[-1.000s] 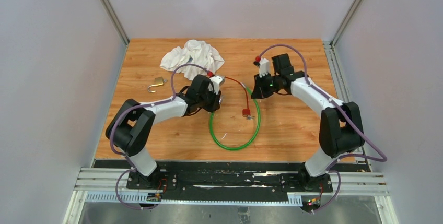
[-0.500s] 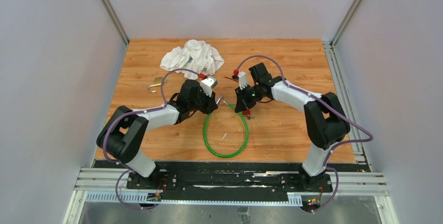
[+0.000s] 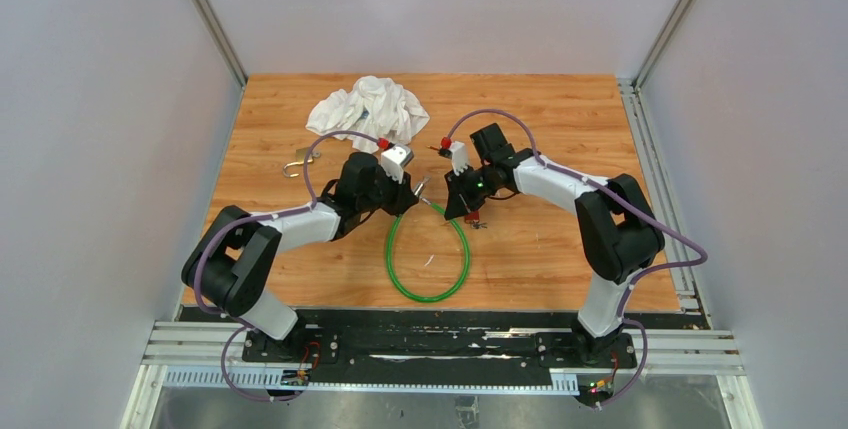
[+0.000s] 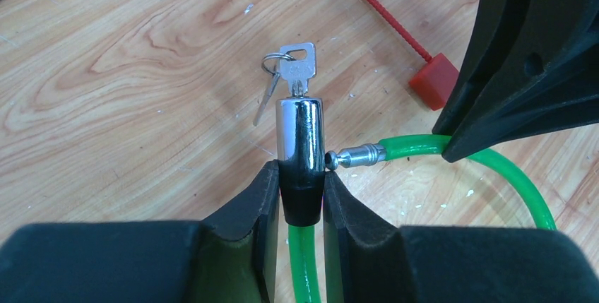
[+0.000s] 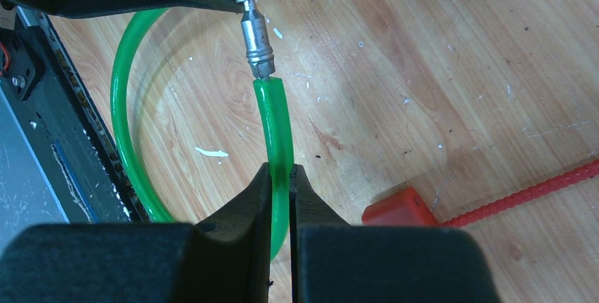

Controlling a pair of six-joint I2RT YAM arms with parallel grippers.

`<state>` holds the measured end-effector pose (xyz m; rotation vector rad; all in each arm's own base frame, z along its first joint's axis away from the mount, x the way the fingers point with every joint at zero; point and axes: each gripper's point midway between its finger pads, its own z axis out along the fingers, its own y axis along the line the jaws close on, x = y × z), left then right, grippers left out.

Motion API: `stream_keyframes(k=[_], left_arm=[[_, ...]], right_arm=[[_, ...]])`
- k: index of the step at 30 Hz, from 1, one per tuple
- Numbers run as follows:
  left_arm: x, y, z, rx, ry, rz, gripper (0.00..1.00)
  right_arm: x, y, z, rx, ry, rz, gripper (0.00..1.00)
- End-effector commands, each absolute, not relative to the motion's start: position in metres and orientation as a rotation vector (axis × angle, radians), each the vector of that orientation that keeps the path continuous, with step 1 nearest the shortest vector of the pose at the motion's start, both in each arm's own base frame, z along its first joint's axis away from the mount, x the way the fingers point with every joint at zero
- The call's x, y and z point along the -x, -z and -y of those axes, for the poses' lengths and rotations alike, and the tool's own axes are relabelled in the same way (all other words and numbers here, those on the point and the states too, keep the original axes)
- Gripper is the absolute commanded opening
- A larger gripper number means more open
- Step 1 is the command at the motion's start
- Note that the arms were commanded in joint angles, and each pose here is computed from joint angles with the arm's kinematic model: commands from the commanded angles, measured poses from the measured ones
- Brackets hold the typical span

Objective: Lock with the key
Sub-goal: Lock the lock.

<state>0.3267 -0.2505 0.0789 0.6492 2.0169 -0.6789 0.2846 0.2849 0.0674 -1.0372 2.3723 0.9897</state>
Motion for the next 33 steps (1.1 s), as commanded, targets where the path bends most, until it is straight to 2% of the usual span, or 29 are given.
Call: stream_keyframes(k=[1, 33], left_arm=[[-0.337, -0.111, 0.258, -0.63, 0.717, -1.892, 0.0], [-0.332, -0.099, 0.262, -0.7, 0.731, -1.898, 0.0]], right_arm=[[-0.278, -0.075, -0.299, 1.06, -1.059, -2.346, 0.01], [-0.292, -0.089, -0.287, 1.012, -1.032, -2.302, 0.01]])
